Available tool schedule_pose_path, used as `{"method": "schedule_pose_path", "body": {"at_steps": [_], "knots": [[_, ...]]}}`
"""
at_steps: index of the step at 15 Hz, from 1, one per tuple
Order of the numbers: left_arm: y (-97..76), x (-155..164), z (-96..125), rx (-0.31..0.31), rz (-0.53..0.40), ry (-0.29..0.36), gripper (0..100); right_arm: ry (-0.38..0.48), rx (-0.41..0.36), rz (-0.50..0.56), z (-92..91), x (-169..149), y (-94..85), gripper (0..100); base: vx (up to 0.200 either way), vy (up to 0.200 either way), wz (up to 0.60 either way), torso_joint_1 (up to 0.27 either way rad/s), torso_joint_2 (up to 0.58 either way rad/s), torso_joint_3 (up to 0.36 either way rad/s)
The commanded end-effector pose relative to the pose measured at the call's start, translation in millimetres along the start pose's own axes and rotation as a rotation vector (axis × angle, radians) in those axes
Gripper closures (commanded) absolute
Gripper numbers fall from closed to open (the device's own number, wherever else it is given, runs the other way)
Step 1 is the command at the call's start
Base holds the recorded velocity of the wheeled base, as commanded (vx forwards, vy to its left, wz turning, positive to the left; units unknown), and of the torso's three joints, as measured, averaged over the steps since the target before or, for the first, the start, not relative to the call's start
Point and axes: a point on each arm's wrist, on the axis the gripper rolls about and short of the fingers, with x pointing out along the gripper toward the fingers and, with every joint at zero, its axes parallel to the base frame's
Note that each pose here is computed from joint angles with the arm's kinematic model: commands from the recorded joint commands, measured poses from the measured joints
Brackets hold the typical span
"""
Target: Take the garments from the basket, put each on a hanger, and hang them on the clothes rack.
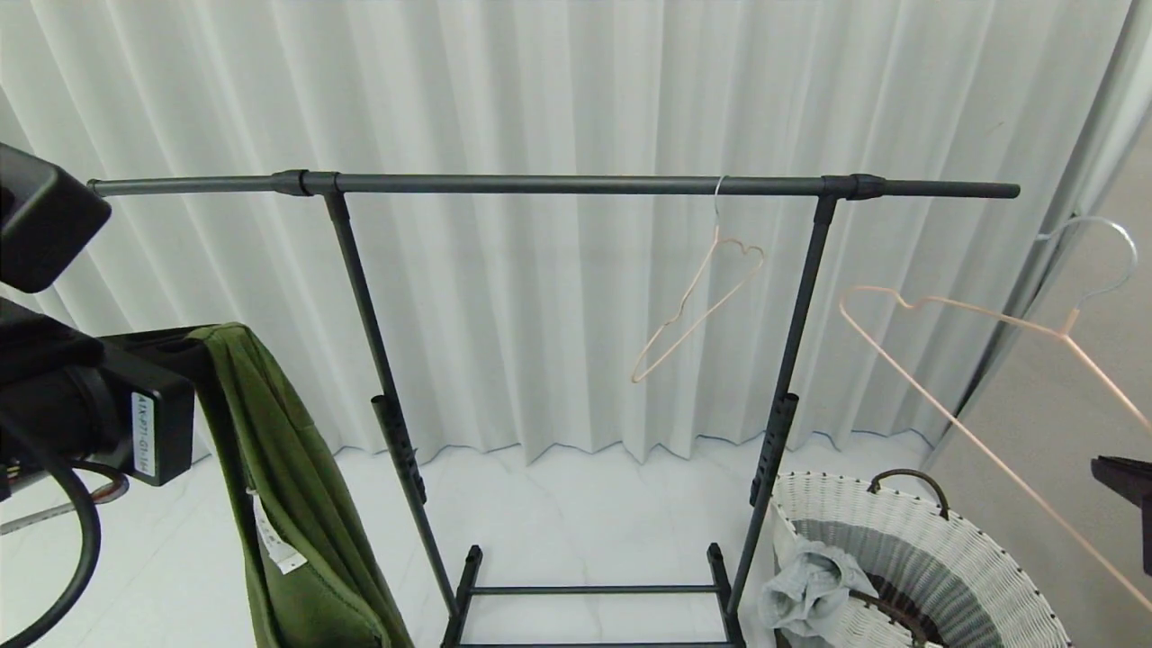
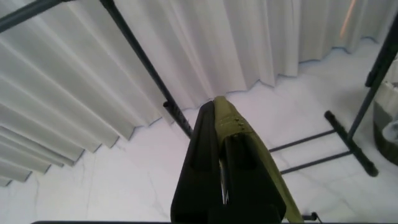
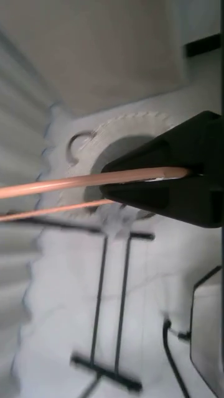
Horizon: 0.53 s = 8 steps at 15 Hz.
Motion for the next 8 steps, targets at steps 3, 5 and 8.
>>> {"method": "schedule_pose_path", "body": {"at_steps": [3, 5, 8], "knots": [[-4.3, 13.0, 5.7, 0.005, 0.061, 0.041, 100, -0.045, -0.05, 0.292, 20.2, -7.2, 41.1, 100, 0.0, 0.0, 0.0, 0.0, 0.0, 0.0], [-7.7, 18.8, 12.4, -0.004, 0.07, 0.042, 100, -0.039, -0.027, 0.418, 29.6, -11.4, 64.3, 100, 0.0, 0.0, 0.0, 0.0, 0.0, 0.0], [-13.9, 28.5, 26.2, -0.026, 0.044, 0.025, 100, -0.01, -0.014, 0.59, 32.0, -24.6, 94.4, 100, 0.0, 0.0, 0.0, 0.0, 0.0, 0.0]]}}
